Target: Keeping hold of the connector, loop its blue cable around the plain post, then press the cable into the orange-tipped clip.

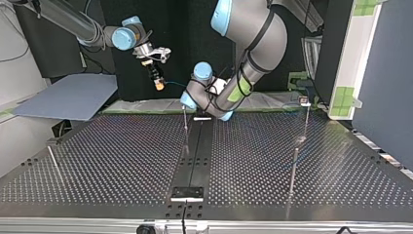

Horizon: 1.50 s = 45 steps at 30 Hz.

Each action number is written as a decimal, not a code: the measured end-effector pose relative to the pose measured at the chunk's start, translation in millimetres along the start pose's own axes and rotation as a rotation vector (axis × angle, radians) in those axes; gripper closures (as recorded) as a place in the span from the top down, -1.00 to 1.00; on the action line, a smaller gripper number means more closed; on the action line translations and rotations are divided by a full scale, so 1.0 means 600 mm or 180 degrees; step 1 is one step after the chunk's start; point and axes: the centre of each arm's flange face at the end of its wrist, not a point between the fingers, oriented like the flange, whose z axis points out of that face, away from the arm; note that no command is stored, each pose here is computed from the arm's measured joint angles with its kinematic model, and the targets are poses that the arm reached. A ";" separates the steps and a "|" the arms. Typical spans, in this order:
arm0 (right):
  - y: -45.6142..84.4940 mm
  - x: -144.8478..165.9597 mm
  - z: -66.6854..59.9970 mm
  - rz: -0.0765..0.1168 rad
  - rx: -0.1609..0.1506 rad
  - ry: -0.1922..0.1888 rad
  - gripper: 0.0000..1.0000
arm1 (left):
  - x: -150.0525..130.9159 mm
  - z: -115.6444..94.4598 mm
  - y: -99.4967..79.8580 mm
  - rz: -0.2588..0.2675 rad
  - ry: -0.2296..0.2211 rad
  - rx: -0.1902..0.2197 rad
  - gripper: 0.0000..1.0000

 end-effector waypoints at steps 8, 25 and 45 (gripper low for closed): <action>0.002 0.000 0.000 0.0001 -0.0007 0.0001 -0.79 | 0.003 0.000 0.004 0.0015 0.0005 -0.0081 0.98; 0.010 0.003 0.002 0.0007 -0.0029 -0.0001 -0.79 | 0.023 0.005 0.007 0.0017 0.0040 -0.0197 -1.00; 0.015 0.005 0.004 0.0031 -0.0057 -0.0009 -0.79 | -0.005 -0.064 0.014 -0.0332 -0.0460 -0.0133 -1.00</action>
